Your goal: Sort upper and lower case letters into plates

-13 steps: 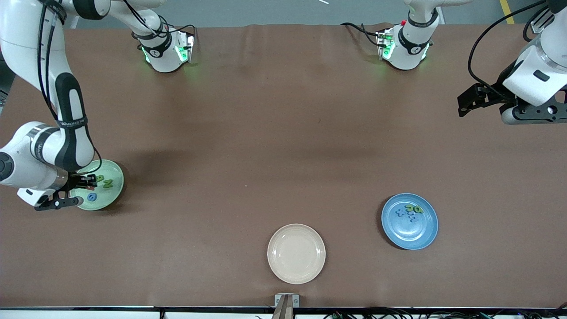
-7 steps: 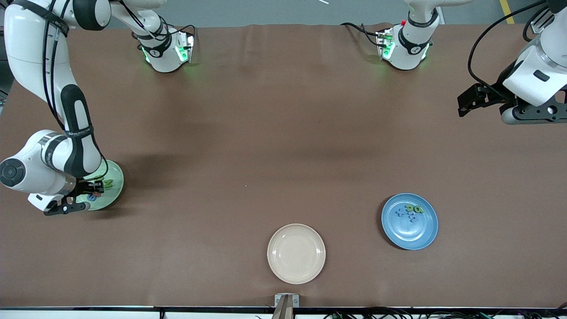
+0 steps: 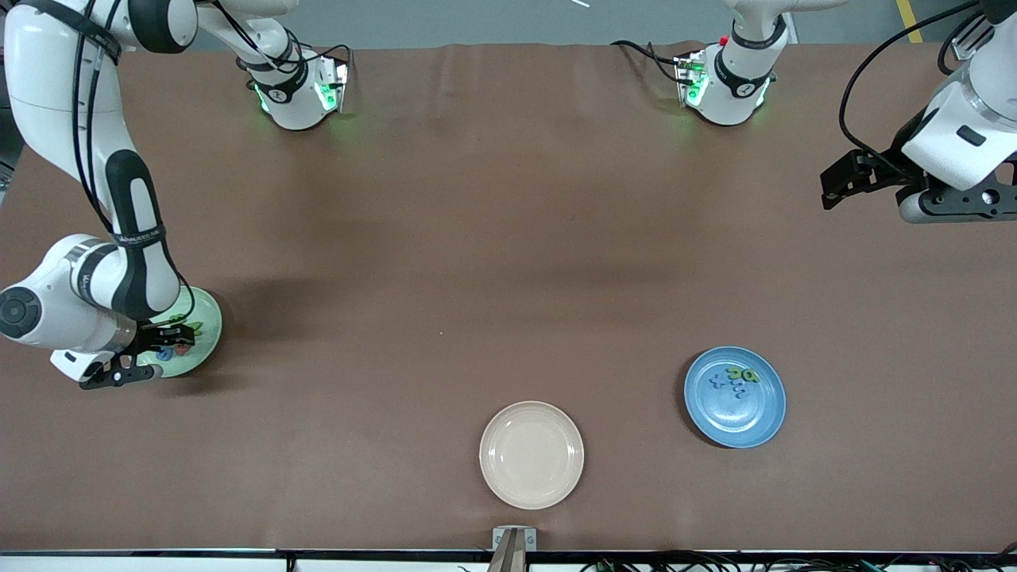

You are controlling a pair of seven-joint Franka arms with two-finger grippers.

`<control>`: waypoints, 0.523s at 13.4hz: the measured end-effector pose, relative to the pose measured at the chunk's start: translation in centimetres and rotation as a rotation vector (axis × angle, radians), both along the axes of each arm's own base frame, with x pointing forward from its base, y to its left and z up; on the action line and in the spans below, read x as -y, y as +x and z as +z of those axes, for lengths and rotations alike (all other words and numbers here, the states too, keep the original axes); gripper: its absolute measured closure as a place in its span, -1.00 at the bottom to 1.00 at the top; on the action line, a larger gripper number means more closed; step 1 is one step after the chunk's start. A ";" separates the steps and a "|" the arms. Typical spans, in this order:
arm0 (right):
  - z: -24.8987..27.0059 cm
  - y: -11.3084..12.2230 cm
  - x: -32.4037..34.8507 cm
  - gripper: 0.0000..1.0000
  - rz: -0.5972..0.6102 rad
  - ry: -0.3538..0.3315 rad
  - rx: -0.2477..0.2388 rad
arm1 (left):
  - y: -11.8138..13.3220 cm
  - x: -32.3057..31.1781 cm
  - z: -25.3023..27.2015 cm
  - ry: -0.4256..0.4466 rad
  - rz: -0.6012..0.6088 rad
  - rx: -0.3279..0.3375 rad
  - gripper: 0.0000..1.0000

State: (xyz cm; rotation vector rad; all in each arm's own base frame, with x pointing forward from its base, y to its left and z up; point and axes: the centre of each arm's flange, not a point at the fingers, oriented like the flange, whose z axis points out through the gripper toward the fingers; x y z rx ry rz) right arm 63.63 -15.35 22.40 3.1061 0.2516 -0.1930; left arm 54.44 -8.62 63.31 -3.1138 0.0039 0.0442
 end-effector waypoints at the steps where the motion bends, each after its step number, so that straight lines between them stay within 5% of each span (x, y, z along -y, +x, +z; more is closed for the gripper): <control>1: 2.2 0.1 -0.9 -0.82 -0.033 0.020 -0.015 | 0.0 0.0 0.0 0.000 0.000 0.000 -1.00; 2: 5.3 0.1 -2.3 -0.96 -0.072 0.041 -0.029 | 0.0 0.0 0.0 0.000 0.001 0.000 -1.00; 7: 21.1 -3.5 -8.9 -0.97 -0.218 0.107 -0.074 | 0.0 0.0 -0.1 0.000 0.001 -0.002 -1.00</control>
